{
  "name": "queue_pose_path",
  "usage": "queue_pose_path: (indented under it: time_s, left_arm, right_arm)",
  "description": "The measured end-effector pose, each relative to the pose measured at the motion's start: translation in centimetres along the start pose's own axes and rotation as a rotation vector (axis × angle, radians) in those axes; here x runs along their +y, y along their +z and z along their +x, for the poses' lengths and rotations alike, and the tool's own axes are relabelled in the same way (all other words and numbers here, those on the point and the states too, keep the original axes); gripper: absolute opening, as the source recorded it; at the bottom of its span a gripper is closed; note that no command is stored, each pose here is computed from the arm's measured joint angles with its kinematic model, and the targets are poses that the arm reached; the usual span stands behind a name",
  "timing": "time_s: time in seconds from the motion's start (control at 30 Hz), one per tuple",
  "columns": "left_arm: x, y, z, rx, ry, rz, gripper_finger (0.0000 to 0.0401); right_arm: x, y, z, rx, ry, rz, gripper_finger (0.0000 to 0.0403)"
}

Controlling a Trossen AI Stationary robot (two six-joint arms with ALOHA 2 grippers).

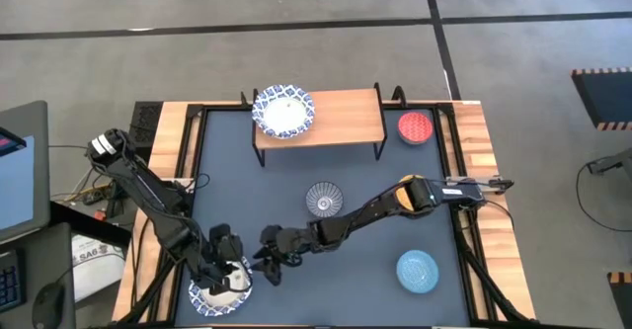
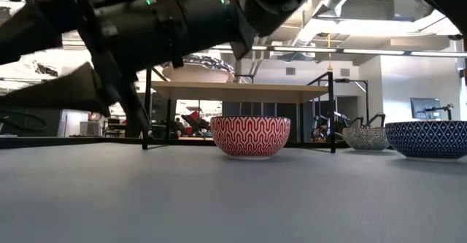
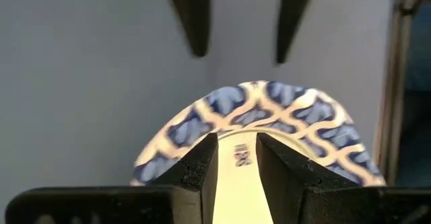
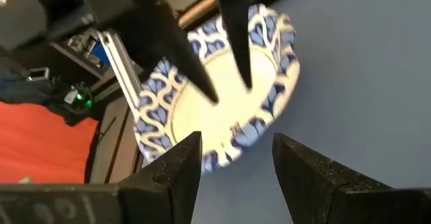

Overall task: Place and stack bowls onto a shelf
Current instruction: Stack the white patterned bowl on top of the white patterned bowl on the shelf

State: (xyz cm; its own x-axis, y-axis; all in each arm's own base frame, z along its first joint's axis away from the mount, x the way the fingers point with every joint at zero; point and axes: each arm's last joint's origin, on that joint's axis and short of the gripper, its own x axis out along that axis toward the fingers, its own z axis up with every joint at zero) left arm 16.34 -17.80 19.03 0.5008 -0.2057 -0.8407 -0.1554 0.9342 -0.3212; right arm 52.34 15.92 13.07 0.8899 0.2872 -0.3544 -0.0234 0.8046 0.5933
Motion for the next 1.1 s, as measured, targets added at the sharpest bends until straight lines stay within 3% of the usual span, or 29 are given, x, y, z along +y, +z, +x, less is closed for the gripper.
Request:
queue_pose_path:
  time_s: [0.27, 0.47, 0.67, 0.83, 1.1]
  left_arm:
    - [-0.7, 0.2, 0.0, 0.019, -0.092, -0.032, 0.0047]
    - [-0.9, -0.2, 1.4, 0.058, -0.076, -0.041, 0.0005]
    - [-0.6, -0.8, 4.8, 0.133, -0.001, -0.032, 0.0005]
    - [-0.5, 0.2, 6.6, 0.066, 0.006, 0.007, 0.0005]
    - [-1.1, 2.8, 6.0, 0.022, 0.020, 0.116, 0.0005]
  right_arm:
    - [-0.6, -0.8, 0.0, 0.066, -0.052, -0.007, 0.0208]
    - [-0.2, -1.1, 0.0, 0.076, -0.044, -0.010, 0.0207]
    - [0.4, -1.6, 0.0, 0.086, -0.032, -0.008, 0.0207]
    - [0.4, -1.6, 0.0, 0.087, -0.036, -0.008, 0.0207]
    - [-0.6, -1.6, -0.1, 0.125, -0.087, -0.011, 0.0207]
